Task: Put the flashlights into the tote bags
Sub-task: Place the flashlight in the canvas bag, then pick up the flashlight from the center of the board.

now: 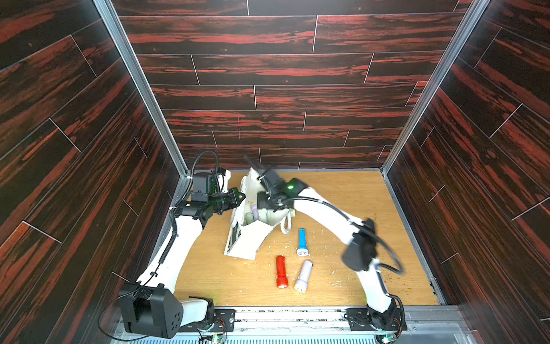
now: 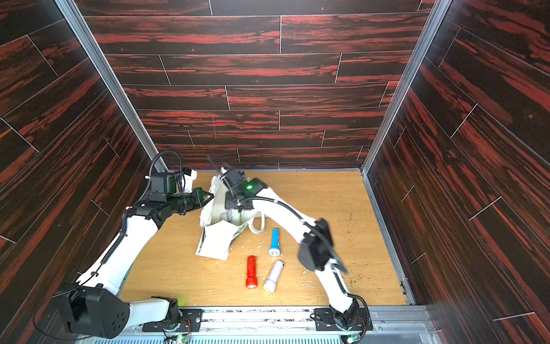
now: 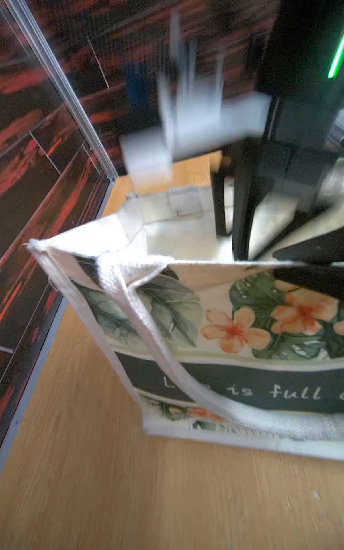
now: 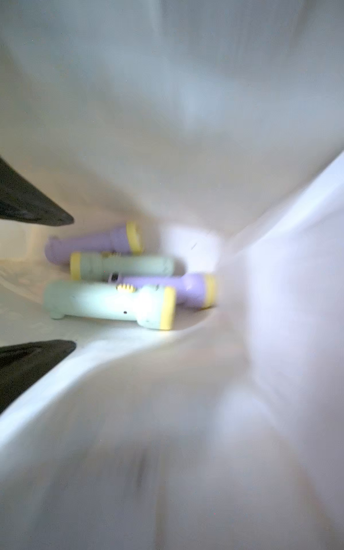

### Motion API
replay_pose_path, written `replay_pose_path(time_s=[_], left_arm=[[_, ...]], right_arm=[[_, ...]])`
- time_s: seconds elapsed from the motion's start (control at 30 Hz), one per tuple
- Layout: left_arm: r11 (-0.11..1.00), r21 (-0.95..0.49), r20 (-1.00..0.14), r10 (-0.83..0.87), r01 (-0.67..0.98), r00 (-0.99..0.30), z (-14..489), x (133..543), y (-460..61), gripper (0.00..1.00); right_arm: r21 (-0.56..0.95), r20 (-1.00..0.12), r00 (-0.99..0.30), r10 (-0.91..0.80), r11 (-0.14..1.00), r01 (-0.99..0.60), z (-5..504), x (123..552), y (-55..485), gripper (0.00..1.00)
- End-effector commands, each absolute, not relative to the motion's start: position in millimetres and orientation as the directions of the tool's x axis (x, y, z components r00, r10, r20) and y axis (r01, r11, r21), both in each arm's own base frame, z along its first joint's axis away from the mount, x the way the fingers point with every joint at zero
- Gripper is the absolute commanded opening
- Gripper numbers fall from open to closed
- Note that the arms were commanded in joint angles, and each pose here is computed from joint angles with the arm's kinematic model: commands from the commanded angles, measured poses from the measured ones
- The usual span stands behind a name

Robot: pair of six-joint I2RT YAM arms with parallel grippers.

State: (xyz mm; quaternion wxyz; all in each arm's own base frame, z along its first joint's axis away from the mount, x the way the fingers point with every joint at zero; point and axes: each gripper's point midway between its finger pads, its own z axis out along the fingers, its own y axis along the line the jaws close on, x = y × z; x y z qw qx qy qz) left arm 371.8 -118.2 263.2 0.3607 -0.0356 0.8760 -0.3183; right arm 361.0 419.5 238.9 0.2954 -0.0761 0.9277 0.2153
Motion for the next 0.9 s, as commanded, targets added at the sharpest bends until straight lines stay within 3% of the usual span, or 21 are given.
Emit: replay_pose_path(time_s=[0.0,0.17,0.33,0.47,0.63,0.87], left_arm=[[0.863,-0.491,-0.663,-0.280,0.121,-0.694,269,379,-98,0.00],[0.902,-0.428,-0.678,-0.284,0.050,-0.678,265,380,-80,0.00],[0.929,-0.369,-0.701,-0.297,-0.026,-0.648,264,380,-61,0.00],[0.947,-0.308,-0.720,-0.294,-0.090,-0.628,264,378,-45,0.00],[0.958,-0.234,-0.745,-0.286,-0.165,-0.602,265,377,-26,0.00],[0.954,-0.160,-0.740,-0.285,-0.253,-0.609,259,370,-7,0.00]], right_arm=[[0.381,-0.761,-0.648,0.040,0.836,-0.396,323,346,416,0.64],[0.384,-0.791,-0.609,0.055,0.820,-0.426,336,325,393,0.64],[0.363,-0.773,-0.630,0.077,0.868,-0.339,320,310,351,0.52],[0.354,-0.748,-0.655,0.105,0.899,-0.259,299,299,319,0.65],[0.334,-0.644,-0.752,0.141,0.936,-0.111,243,291,282,0.64],[0.297,-0.373,-0.906,0.199,0.951,0.087,143,286,250,0.55]])
